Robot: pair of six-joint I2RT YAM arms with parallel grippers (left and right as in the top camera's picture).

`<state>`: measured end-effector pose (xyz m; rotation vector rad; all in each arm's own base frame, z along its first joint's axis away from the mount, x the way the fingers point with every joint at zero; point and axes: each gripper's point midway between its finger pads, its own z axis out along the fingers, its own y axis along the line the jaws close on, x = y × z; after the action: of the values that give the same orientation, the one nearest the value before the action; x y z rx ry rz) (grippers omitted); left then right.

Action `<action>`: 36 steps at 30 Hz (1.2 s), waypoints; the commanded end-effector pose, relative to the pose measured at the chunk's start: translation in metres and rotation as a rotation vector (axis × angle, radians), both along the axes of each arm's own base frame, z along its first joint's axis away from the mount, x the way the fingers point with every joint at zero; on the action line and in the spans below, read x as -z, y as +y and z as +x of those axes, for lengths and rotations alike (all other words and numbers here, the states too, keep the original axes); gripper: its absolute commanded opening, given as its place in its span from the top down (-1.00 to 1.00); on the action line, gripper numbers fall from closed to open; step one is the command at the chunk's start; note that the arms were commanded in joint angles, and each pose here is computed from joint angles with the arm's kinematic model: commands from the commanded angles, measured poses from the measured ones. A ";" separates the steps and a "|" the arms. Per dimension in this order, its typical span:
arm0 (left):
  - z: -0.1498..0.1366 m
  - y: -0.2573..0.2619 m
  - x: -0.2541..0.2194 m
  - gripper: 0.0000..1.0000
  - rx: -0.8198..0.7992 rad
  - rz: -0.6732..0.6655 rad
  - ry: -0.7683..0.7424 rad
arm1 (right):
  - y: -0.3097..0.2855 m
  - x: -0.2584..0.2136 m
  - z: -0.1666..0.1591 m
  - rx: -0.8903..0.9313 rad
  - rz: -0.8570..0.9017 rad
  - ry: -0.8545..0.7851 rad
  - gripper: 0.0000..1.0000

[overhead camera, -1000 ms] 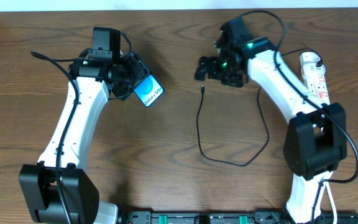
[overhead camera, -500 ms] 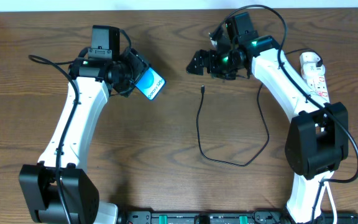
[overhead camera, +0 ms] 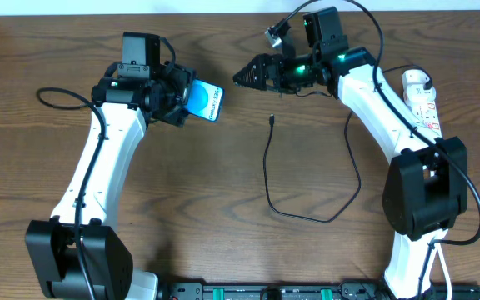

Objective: Plug charger to phone and switch on socket

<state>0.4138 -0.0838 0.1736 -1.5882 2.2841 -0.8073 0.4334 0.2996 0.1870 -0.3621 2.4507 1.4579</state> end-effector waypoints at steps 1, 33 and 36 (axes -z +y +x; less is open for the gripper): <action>0.002 0.001 -0.009 -0.10 -0.141 -0.086 0.023 | 0.005 -0.012 -0.002 -0.035 0.045 -0.012 -0.93; -0.004 -0.023 -0.017 -0.10 -0.119 -0.246 0.068 | 0.093 0.005 -0.024 -0.002 -0.139 -0.211 0.28; -0.004 -0.024 -0.017 -0.10 -0.115 -0.251 0.069 | 0.093 0.007 -0.024 -0.002 -0.141 -0.209 0.39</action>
<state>0.4101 -0.1029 0.1798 -1.8868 2.1811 -0.9979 0.4050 0.3901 0.1787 -0.5222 2.4001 1.2004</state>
